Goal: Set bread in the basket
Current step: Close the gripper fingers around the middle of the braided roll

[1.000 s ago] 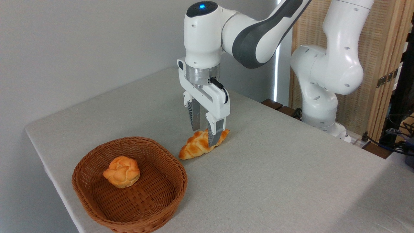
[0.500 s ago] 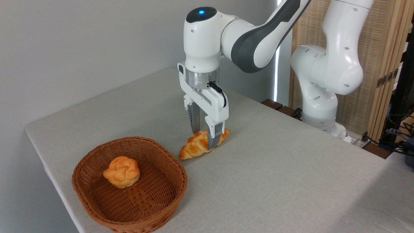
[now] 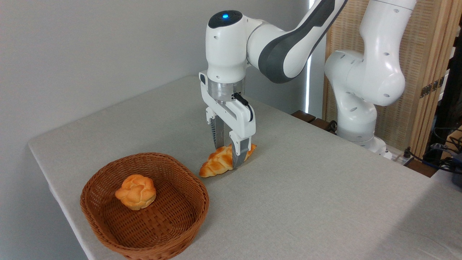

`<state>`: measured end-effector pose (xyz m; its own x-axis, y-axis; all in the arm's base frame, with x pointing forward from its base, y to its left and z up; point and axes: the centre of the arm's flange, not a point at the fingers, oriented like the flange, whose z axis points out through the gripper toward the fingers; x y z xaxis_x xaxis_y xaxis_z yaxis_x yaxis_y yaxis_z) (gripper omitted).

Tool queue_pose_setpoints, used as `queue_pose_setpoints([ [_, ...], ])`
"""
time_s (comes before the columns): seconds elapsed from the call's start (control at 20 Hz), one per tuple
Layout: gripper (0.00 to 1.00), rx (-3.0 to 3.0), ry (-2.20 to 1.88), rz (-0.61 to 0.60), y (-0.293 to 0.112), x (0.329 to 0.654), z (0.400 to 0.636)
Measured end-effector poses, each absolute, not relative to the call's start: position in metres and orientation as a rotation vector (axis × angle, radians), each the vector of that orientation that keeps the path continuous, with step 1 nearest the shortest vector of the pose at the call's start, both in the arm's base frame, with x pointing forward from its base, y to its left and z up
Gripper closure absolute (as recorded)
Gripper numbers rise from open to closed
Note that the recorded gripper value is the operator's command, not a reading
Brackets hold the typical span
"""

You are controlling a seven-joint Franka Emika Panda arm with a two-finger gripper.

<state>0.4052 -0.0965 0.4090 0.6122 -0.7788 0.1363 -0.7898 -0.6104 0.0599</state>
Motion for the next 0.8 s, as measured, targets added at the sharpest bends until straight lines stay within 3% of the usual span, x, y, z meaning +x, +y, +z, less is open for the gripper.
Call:
queue_pose_setpoints([
  [0.05,0.3,2.717,-1.327,0.146,-0.096,0.405,0.409],
  [0.2,0.51,2.714,-1.334,0.141,-0.097,0.406,0.406],
  [0.4,0.58,2.705,-1.353,0.131,-0.096,0.409,0.4],
  [0.8,0.58,2.704,-1.355,0.125,-0.097,0.41,0.398],
])
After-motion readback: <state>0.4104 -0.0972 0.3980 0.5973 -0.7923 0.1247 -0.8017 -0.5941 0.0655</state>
